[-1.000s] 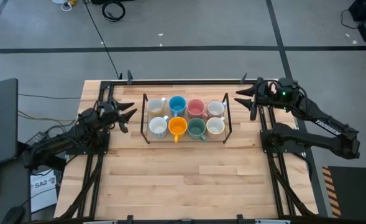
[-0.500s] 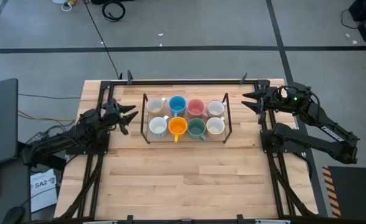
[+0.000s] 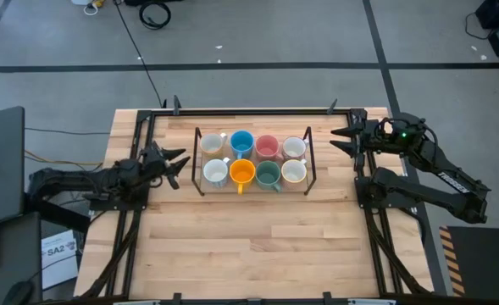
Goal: Place coffee mugs
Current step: Return to Home Position
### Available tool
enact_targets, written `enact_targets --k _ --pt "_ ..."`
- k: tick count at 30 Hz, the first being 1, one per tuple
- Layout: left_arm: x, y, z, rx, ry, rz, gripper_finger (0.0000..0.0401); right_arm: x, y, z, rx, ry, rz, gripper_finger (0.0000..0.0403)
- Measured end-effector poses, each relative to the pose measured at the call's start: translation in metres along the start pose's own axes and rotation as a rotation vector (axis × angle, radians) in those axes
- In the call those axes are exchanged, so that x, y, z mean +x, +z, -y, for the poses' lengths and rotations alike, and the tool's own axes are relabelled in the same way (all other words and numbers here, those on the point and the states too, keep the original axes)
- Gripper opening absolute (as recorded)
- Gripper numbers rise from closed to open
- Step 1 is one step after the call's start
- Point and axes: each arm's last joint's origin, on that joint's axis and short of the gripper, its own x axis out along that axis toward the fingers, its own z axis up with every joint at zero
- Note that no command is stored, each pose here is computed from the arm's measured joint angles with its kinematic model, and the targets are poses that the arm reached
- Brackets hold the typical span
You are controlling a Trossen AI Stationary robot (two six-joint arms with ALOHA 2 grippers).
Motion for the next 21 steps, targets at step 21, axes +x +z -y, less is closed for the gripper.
enact_targets --k 21 --pt "-0.002 -0.008 -0.007 0.159 0.334 -0.052 0.0167 0.024 -0.065 0.005 0.091 0.046 0.056 0.0161"
